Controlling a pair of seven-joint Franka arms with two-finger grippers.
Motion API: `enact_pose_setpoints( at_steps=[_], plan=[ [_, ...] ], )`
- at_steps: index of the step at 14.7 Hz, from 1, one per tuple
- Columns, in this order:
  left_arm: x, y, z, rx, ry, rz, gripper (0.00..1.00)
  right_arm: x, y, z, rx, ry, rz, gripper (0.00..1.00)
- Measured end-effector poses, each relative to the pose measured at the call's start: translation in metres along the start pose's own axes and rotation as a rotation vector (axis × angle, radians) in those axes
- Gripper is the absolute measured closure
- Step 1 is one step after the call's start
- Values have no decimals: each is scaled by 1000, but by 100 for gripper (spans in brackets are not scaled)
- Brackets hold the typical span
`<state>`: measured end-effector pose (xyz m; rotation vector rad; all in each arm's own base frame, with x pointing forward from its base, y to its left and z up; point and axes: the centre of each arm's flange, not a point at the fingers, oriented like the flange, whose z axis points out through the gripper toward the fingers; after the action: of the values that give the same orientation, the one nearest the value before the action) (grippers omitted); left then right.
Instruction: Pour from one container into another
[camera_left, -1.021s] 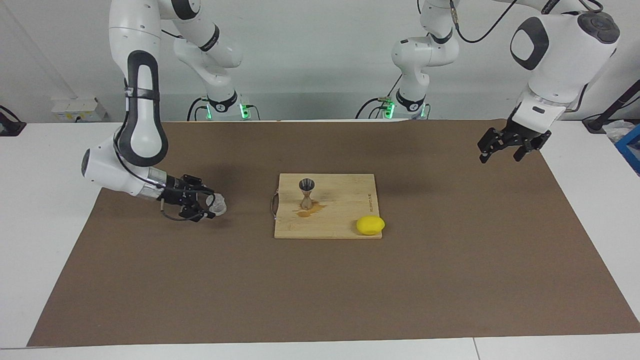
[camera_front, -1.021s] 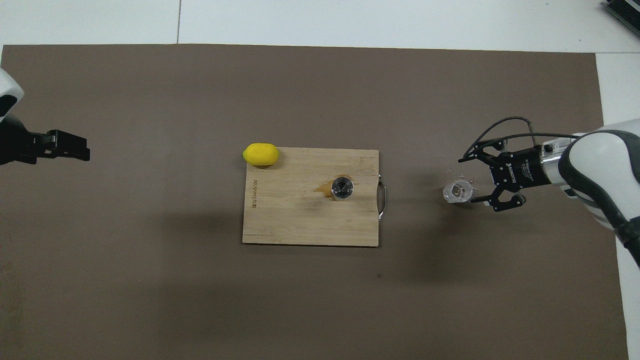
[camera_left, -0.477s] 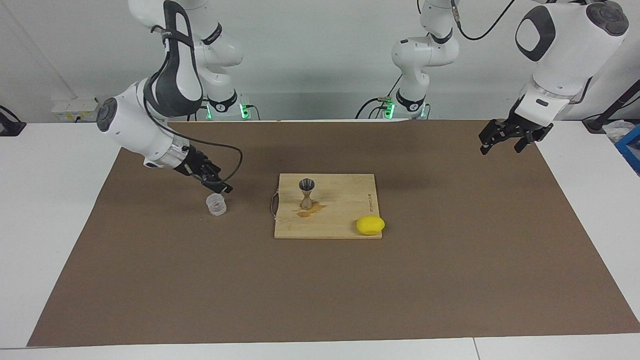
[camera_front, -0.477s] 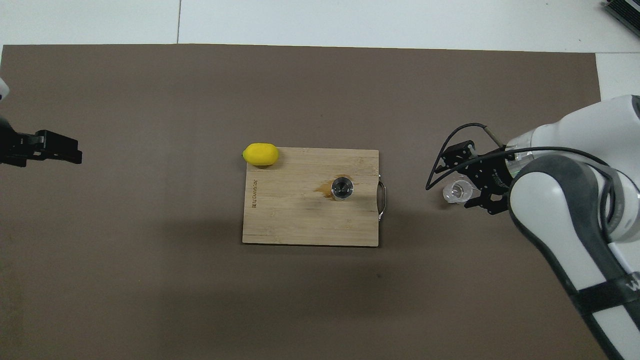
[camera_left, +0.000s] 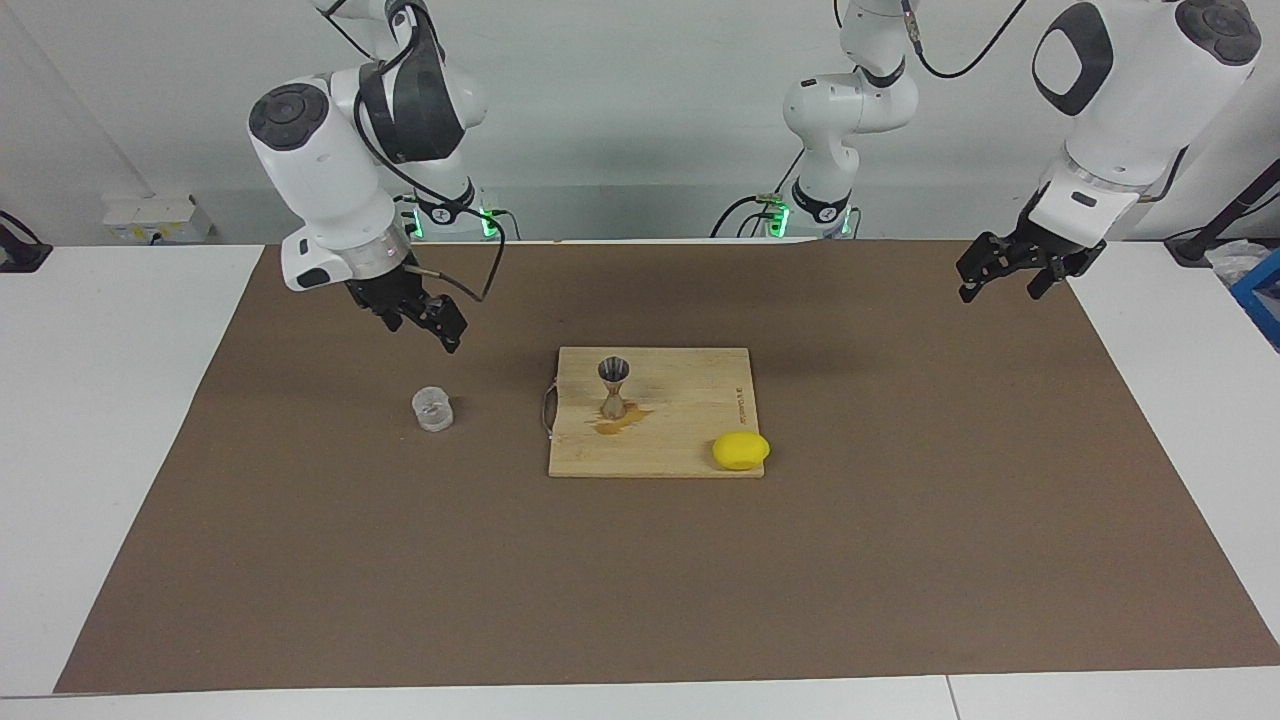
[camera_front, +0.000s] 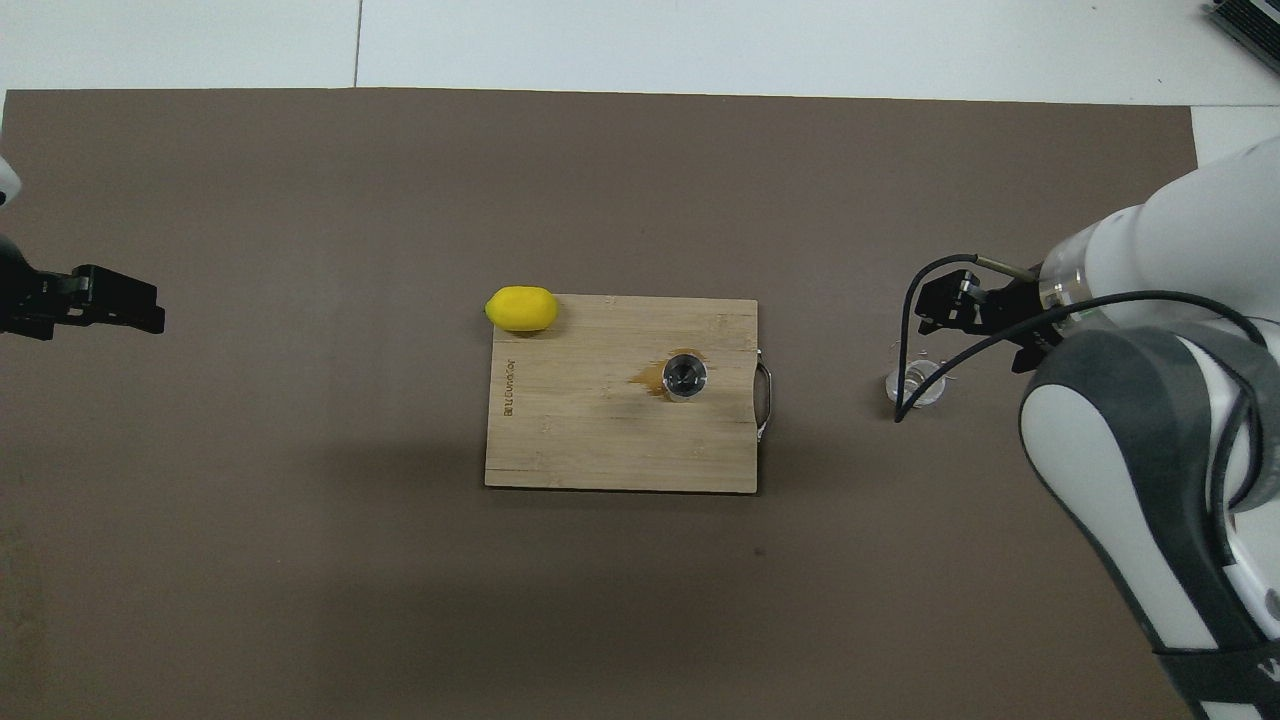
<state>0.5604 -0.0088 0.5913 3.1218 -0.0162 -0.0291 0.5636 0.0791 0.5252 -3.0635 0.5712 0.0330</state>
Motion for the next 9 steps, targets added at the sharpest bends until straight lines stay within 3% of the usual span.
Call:
enact_pose_setpoints(
  at_steps=[5, 9],
  plan=[
    [0, 0, 0, 0, -1, 0, 0, 16, 28, -43, -9, 40, -133, 0],
    [0, 0, 0, 0, -1, 0, 0, 19, 58, -64, -13, 35, -175, 0]
  ],
)
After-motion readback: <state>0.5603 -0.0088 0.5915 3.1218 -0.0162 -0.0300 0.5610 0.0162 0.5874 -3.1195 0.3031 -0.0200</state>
